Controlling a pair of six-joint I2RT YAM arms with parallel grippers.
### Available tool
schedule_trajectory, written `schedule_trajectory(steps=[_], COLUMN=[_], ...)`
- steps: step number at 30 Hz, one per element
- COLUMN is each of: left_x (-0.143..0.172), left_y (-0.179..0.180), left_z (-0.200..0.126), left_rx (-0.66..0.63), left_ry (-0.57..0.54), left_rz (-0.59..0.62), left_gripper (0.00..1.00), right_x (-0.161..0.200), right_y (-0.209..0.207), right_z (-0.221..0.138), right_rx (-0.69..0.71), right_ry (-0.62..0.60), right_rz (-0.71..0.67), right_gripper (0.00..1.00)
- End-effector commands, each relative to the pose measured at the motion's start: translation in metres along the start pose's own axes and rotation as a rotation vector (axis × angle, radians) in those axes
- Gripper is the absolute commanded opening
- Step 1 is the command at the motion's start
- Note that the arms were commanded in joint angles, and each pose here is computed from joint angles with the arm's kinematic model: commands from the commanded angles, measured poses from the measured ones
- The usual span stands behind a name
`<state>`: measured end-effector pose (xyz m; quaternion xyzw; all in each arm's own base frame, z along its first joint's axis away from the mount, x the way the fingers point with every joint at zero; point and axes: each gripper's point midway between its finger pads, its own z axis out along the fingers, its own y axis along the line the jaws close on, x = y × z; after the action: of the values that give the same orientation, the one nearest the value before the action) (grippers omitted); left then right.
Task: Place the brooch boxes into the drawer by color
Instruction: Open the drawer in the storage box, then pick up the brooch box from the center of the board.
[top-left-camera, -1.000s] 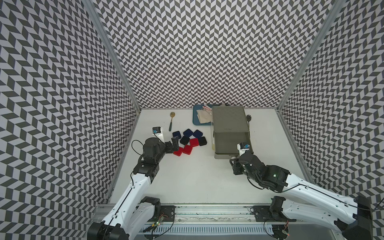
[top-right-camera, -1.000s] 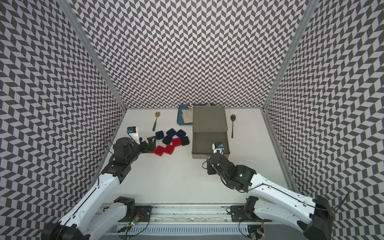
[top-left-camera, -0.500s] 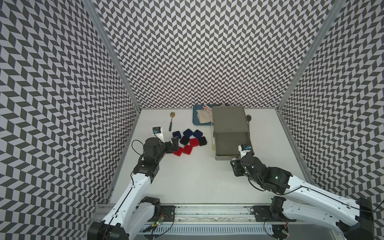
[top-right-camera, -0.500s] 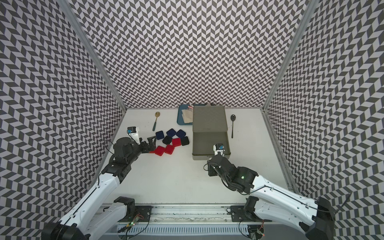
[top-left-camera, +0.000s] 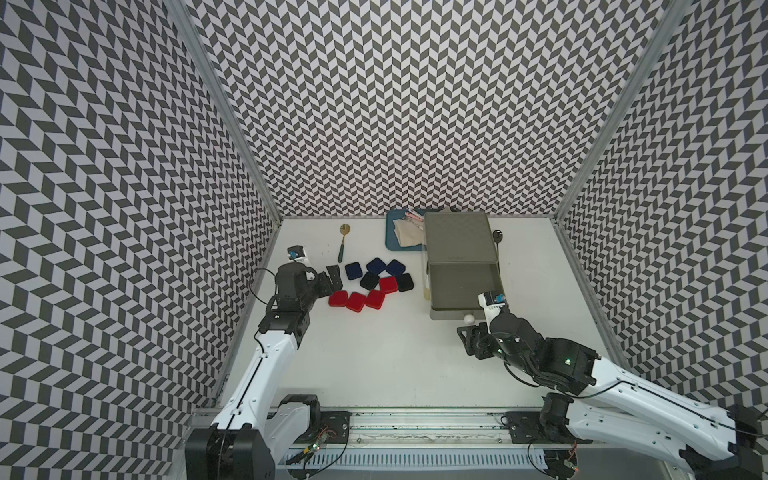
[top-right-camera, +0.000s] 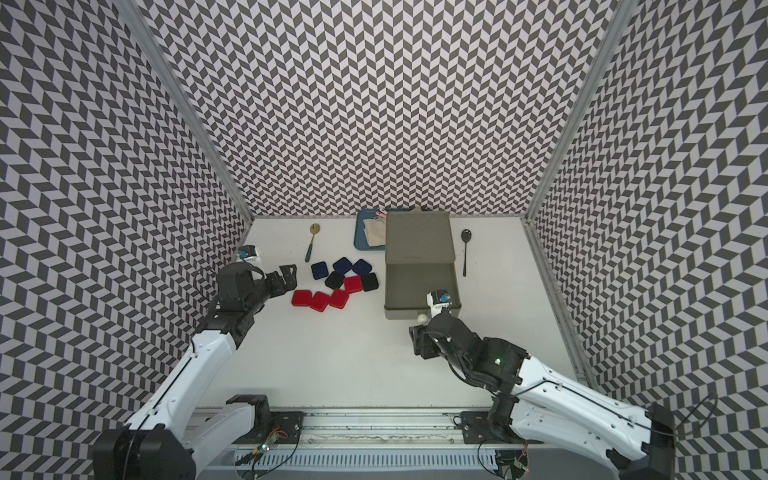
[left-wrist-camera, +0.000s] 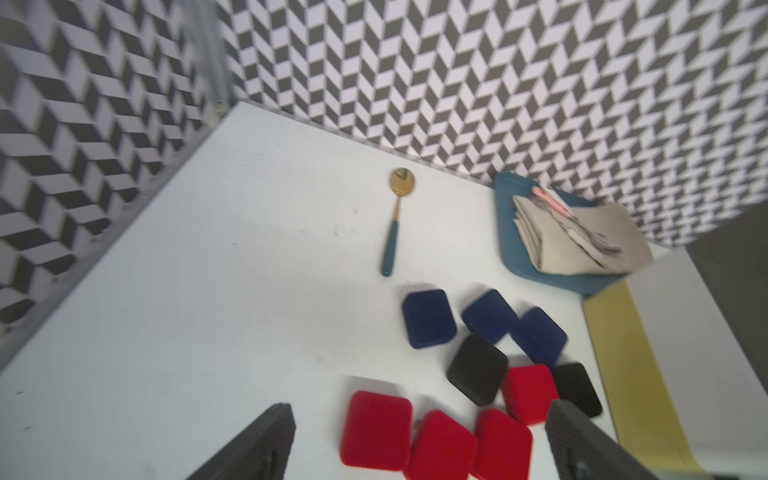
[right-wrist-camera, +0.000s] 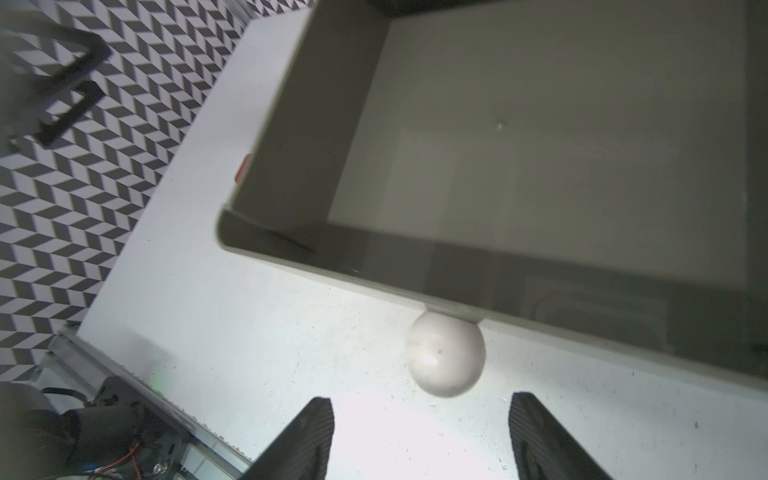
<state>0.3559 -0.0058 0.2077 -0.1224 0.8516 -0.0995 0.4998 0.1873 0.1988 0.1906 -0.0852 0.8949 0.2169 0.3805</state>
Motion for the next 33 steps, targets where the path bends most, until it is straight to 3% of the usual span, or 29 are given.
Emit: schedule_trajectory(steps=[1,8,12,16,33], left_x=[0.015,0.067,0.087,0.092,0.118], left_y=[0.006,0.027,0.033,0.041,0.011], left_z=[0.008,0.044,0.056,0.059,0.093], left_rx=[-0.022,-0.097,-0.12,-0.185,-0.175], left_ry=[0.143,0.449,0.546,0.583,0.655], left_rz=[-0.016,-0.068,-0.073,-0.041,0.024], left_gripper=[1.0,1.0,1.0,0.99,0.96], right_x=[-0.014,-0.018,-0.018,-0.02,-0.014], right_y=[0.012,0.021,0.019,0.022,0.016], right_z=[-0.019,-0.036,-0.032,-0.032,-0.037], right_rx=[-0.067,-0.124,-0.102,-0.115,-0.136], right_ry=[-0.045,-0.068,-0.066,-0.075,-0.093], right_rz=[-0.023,-0.04,-0.061,-0.055,-0.022], right_gripper=[0.72,0.73,0.74,0.74,0.75])
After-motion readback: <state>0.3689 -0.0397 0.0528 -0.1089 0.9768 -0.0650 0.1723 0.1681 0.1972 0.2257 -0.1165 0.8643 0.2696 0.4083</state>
